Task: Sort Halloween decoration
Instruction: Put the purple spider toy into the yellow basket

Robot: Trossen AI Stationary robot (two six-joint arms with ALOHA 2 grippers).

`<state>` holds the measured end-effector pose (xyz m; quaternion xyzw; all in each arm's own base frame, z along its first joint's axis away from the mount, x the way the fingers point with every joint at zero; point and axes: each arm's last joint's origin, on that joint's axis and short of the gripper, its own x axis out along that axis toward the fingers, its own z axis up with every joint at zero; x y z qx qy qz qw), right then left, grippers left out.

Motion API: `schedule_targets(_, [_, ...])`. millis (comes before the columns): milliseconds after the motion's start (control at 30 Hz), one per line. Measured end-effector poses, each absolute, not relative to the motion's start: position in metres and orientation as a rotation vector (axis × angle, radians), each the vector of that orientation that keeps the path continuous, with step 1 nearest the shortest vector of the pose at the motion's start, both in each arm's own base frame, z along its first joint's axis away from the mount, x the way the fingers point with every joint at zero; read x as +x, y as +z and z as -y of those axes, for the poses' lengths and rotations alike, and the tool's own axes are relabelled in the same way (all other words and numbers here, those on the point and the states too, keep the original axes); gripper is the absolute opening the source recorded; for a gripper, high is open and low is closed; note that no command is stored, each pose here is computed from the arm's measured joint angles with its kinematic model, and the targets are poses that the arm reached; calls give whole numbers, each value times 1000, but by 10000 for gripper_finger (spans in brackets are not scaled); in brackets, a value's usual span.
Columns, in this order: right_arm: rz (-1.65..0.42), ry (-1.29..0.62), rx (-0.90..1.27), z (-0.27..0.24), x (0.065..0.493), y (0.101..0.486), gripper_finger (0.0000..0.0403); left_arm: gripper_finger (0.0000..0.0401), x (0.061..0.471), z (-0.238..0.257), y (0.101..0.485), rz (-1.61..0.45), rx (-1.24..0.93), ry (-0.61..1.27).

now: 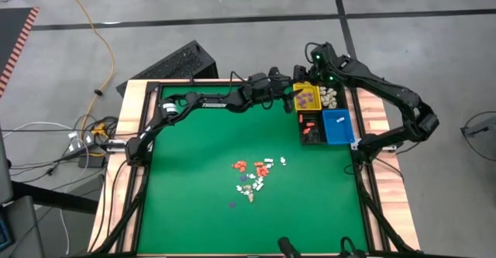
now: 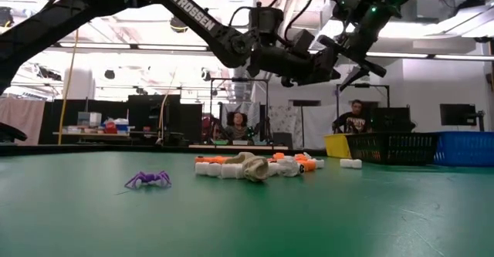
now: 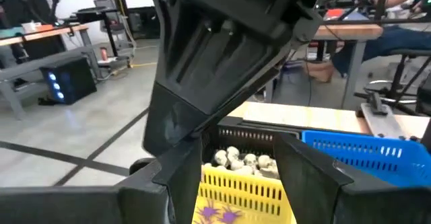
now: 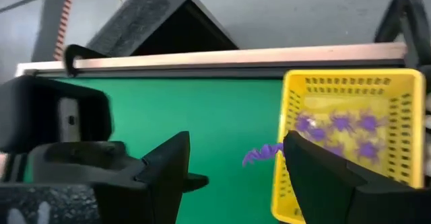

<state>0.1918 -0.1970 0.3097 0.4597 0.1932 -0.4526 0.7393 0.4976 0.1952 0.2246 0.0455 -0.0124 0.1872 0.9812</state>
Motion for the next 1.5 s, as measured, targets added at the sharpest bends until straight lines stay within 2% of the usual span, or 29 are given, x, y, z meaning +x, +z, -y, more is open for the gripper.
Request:
schedule_targets(500, [-413, -939, 1011, 197, 194, 311, 260, 167, 494, -210, 217, 7, 100, 456])
schedule_targets(900, [-418, -923, 988, 197, 195, 312, 260, 163, 494, -208, 216, 13, 55, 360])
schedule_targets(1133, [-407, -920, 984, 198, 196, 313, 260, 137, 497, -208, 222, 8, 37, 359])
schedule_targets(1300, [-410, -923, 982, 198, 195, 312, 260, 118, 515, -214, 219, -43, 25, 341])
schedule_targets(1500, [-413, -918, 969, 198, 195, 313, 260, 95, 521, -215, 227, -87, 50, 400])
